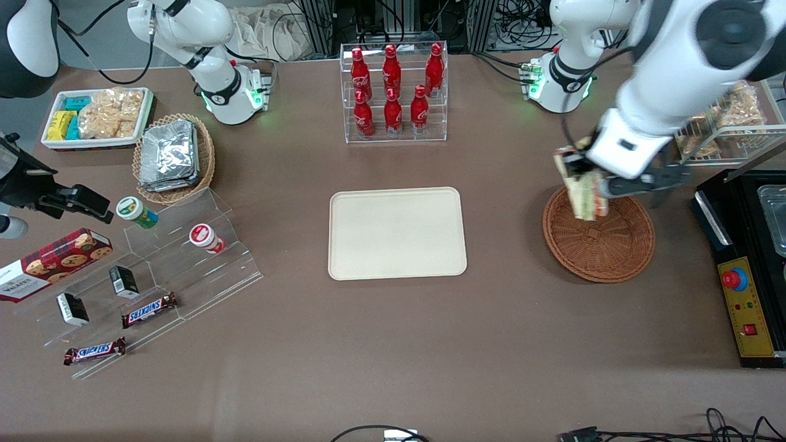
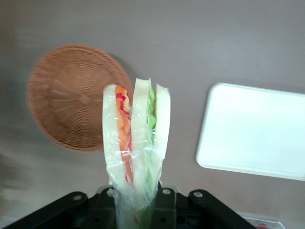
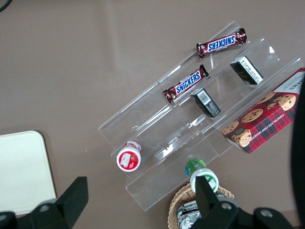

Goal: Place sandwich from basket to tray
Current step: 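Lift the sandwich out of the basket and carry it over the beige tray, then lower the sandwich onto the tray and open the left gripper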

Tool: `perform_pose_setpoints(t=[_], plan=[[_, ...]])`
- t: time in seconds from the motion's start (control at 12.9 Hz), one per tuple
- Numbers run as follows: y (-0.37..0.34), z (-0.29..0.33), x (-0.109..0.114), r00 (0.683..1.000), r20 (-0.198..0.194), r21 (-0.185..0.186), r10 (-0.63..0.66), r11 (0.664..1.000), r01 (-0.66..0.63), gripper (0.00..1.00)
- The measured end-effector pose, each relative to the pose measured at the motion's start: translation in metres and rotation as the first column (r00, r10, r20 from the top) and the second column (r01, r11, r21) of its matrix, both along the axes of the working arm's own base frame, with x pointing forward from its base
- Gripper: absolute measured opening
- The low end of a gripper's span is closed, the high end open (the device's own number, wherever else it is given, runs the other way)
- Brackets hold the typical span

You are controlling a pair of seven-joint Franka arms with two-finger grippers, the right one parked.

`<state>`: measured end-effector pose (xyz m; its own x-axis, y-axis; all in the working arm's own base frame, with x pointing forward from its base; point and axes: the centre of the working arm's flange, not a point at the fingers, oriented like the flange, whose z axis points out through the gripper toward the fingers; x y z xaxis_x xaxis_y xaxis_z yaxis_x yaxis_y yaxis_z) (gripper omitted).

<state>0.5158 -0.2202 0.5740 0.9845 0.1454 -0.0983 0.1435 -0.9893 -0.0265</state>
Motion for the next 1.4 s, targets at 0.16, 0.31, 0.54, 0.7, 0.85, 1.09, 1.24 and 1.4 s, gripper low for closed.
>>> perform_pose_setpoints(t=[0.16,0.31,0.54,0.7,0.85,1.09,1.24,1.4], plan=[[-0.065,-0.011,-0.004,1.000,-0.001,0.023,-0.016,1.000,0.016,0.19],[-0.121,-0.031,-0.011,1.000,-0.023,0.024,-0.018,1.000,0.019,0.19],[-0.148,-0.072,-0.005,0.998,-0.059,0.011,-0.038,0.999,0.038,0.19],[-0.157,-0.117,-0.002,0.997,-0.055,-0.010,-0.048,0.999,0.048,0.19],[-0.162,-0.168,-0.009,0.996,-0.055,-0.014,-0.064,0.998,0.064,0.19],[-0.164,-0.245,-0.022,0.998,-0.043,-0.010,-0.049,0.999,0.048,0.19],[-0.165,-0.289,-0.024,0.997,-0.060,-0.007,-0.057,0.998,0.056,0.19],[-0.166,-0.328,-0.023,0.994,-0.076,-0.021,-0.074,0.997,0.073,0.19]])
